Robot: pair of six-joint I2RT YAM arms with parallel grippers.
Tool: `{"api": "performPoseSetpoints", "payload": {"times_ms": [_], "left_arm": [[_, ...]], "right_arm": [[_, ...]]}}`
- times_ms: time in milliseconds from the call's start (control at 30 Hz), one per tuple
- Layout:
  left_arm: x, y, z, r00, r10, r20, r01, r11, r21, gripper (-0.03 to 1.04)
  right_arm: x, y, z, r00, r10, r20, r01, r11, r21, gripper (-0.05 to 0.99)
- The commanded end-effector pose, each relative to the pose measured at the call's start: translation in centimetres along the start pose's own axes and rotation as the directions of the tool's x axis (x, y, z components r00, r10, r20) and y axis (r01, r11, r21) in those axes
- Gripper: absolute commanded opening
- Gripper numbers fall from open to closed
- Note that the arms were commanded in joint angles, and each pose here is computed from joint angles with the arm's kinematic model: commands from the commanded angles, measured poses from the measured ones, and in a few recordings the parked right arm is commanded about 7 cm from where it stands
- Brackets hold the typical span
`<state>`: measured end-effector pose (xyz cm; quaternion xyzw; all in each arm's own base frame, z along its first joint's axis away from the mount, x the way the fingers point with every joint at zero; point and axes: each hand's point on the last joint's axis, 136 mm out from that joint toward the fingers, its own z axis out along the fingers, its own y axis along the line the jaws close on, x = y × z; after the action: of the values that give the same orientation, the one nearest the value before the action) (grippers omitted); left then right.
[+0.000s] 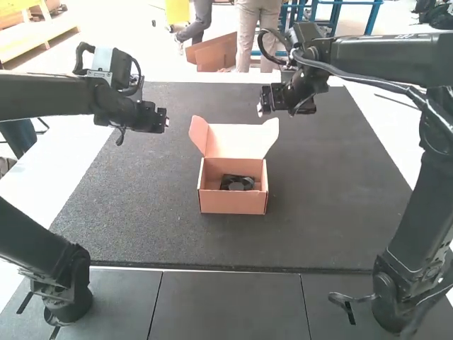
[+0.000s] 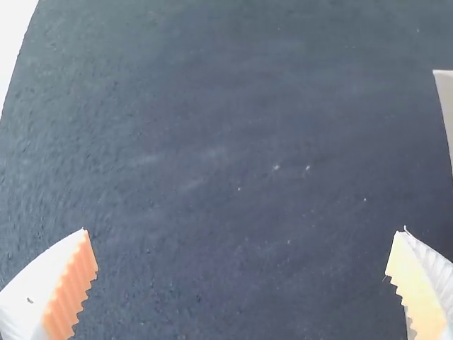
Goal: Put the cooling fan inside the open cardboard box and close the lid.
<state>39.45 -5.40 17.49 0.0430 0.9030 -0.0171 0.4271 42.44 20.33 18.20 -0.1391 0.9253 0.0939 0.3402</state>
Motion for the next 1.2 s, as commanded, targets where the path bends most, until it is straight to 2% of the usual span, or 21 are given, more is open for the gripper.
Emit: {"api": "performPoseSetpoints", "payload": {"times_ms": [0, 300, 600, 833, 1000, 1100, 1167], "left_arm": [[-1.8, -1.3, 0.3, 0.999, -0.001, 0.041, 0.0, 0.9997, 0.025, 0.97], [-1.8, -3.1, 3.0, 1.0, 0.014, 0.025, -0.016, 0.9985, 0.052, 0.97], [-2.3, -3.8, 4.3, 1.0, 0.012, 0.026, -0.014, 0.9979, 0.063, 0.97], [-3.4, -6.5, 3.8, 0.998, 0.029, 0.055, -0.037, 0.987, 0.157, 0.97], [-3.2, -8.1, 3.6, 0.997, 0.047, 0.054, -0.057, 0.9795, 0.193, 0.97], [-3.2, -8.6, 3.5, 0.997, 0.051, 0.056, -0.061, 0.9768, 0.205, 0.97], [-3.3, -8.7, 3.5, 0.997, 0.051, 0.06, -0.062, 0.9768, 0.205, 0.97]], "right_arm": [[-1.6, -1.3, -1.0, 0.997, -0.001, 0.077, -0.002, 0.999, 0.035, 0.9], [-1.2, -2.1, 0.7, 0.998, -0.014, 0.067, 0.011, 0.999, 0.05, 0.9], [-1.1, -1.3, 2.2, 1.0, -0.01, 0.019, 0.01, 1.0, 0.006, 0.9], [-1.7, -1.4, 3.1, 1.0, 0.024, -0.002, -0.024, 1.0, -0.018, 0.9], [-1.6, -1.7, 3.8, 0.999, 0.046, -0.027, -0.046, 0.999, -0.017, 0.89], [-1.3, -1.7, 4.0, 0.997, 0.055, -0.044, -0.056, 0.998, -0.017, 0.85], [-1.1, -1.7, 4.1, 0.996, 0.066, -0.055, -0.067, 0.998, -0.015, 0.77]]}}
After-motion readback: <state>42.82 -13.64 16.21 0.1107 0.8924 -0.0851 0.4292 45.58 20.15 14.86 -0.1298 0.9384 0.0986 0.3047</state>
